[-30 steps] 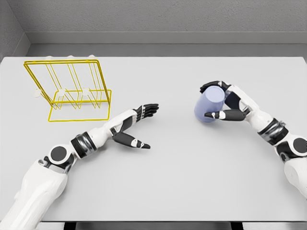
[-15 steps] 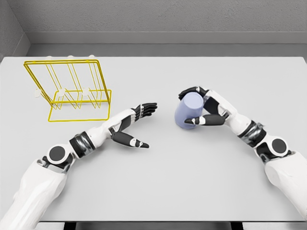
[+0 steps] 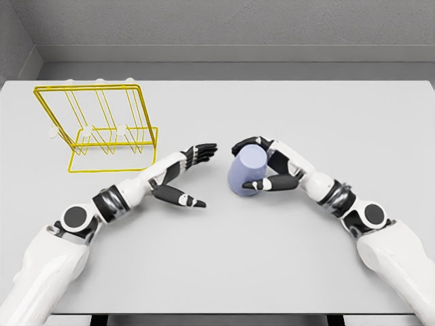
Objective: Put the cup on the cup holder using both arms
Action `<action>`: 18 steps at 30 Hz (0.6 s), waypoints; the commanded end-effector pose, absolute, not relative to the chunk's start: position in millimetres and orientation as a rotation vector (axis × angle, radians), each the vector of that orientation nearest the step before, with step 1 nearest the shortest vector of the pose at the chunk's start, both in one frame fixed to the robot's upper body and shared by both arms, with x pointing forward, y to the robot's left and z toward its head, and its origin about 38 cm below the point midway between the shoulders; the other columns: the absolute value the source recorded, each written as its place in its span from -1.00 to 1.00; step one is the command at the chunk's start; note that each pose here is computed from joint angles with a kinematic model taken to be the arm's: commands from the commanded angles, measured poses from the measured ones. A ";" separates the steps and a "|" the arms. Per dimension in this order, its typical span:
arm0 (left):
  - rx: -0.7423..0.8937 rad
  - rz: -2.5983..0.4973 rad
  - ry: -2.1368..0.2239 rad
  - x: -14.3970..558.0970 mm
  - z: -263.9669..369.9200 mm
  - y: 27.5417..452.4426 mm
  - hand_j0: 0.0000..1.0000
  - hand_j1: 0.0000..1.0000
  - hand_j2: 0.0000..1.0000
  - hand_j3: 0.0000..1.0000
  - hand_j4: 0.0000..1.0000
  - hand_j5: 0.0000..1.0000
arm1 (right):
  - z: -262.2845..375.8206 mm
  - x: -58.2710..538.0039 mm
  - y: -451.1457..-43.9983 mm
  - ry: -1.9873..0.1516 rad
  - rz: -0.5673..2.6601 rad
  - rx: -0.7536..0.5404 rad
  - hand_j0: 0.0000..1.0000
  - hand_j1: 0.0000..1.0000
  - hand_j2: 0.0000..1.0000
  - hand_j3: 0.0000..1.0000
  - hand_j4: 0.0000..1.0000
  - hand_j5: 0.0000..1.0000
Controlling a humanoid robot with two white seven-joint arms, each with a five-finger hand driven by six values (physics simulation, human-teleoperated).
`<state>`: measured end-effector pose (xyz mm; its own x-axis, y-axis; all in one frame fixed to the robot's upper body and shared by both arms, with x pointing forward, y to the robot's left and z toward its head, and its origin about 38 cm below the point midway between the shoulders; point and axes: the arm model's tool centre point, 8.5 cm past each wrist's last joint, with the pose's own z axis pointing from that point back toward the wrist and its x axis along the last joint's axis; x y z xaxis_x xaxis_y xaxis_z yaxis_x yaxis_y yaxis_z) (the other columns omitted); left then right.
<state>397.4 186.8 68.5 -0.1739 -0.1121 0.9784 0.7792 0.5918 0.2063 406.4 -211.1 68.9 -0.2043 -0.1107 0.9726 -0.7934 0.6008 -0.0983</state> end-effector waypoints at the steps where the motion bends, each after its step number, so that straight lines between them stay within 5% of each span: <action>1: -0.572 -0.860 -1.565 399.7 70.8 192.1 1.00 1.00 1.00 1.00 1.00 1.00 | 67.6 406.0 -209.8 -1.680 0.739 0.762 0.36 0.36 0.36 0.36 0.36 0.36; 9: -0.574 -0.858 -1.569 399.8 71.2 191.2 1.00 1.00 1.00 1.00 1.00 1.00 | 61.0 403.3 -204.9 -1.661 0.745 0.771 0.44 0.44 0.44 0.44 0.44 0.44; 11: -0.576 -0.858 -1.569 399.6 71.0 190.2 1.00 1.00 1.00 1.00 1.00 1.00 | 61.4 403.2 -203.2 -1.663 0.744 0.775 0.59 0.59 0.59 0.59 0.59 0.59; 13: -0.578 -0.855 -1.571 399.7 71.2 189.3 1.00 1.00 1.00 1.00 1.00 1.00 | 61.1 402.5 -200.7 -1.659 0.783 0.764 1.00 1.00 1.00 1.00 1.00 1.00; 18: -0.588 -0.848 -1.573 400.6 71.5 184.7 1.00 1.00 1.00 1.00 1.00 1.00 | 61.7 402.4 -202.8 -1.658 0.796 0.755 1.00 1.00 1.00 1.00 1.00 1.00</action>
<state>400.5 186.3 71.4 -0.1821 -0.0983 0.9783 0.7696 0.6051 0.2040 402.2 -201.8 61.1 -0.2019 -0.0795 0.9762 -0.8120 0.5709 -0.1214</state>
